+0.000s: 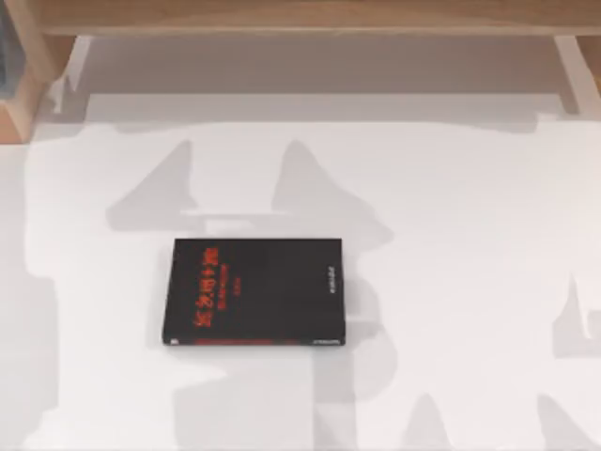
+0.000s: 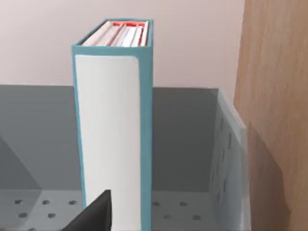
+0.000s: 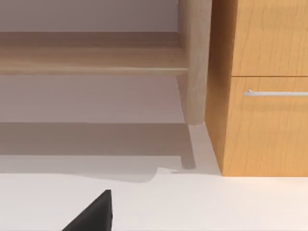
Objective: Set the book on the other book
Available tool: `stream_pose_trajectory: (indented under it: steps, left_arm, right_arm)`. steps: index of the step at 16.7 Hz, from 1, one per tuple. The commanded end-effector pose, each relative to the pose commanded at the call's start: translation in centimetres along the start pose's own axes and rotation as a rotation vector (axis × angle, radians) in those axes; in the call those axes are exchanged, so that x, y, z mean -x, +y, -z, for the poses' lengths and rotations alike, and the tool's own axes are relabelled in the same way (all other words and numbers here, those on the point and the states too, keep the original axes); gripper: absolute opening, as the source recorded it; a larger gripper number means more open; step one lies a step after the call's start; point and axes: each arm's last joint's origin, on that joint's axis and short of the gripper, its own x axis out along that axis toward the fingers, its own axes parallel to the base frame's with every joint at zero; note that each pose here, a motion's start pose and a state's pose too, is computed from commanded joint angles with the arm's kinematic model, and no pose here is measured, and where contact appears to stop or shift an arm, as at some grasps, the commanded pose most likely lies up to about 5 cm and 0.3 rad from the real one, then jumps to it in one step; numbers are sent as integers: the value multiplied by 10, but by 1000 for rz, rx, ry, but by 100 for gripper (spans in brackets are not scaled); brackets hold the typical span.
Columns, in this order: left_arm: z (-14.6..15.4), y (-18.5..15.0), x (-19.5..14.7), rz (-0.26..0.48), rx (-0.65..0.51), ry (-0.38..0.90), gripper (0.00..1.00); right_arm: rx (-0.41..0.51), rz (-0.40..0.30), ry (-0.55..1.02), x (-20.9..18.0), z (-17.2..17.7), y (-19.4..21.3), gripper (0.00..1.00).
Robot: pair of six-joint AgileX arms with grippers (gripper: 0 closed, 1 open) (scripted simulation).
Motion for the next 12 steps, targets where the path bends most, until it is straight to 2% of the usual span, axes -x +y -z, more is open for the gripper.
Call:
stream_pose_trajectory:
  steps: [2, 5, 12]
  left_arm:
    - [19, 20, -33, 0, 3, 11, 100]
    - [43, 42, -64, 1, 4, 15, 100]
    - [53, 52, -75, 2, 3, 13, 100]
  right_arm:
    - [0, 0, 0, 0, 0, 0, 100]
    - [0, 0, 0, 0, 0, 0, 100]
    - [0, 0, 0, 0, 0, 0, 100]
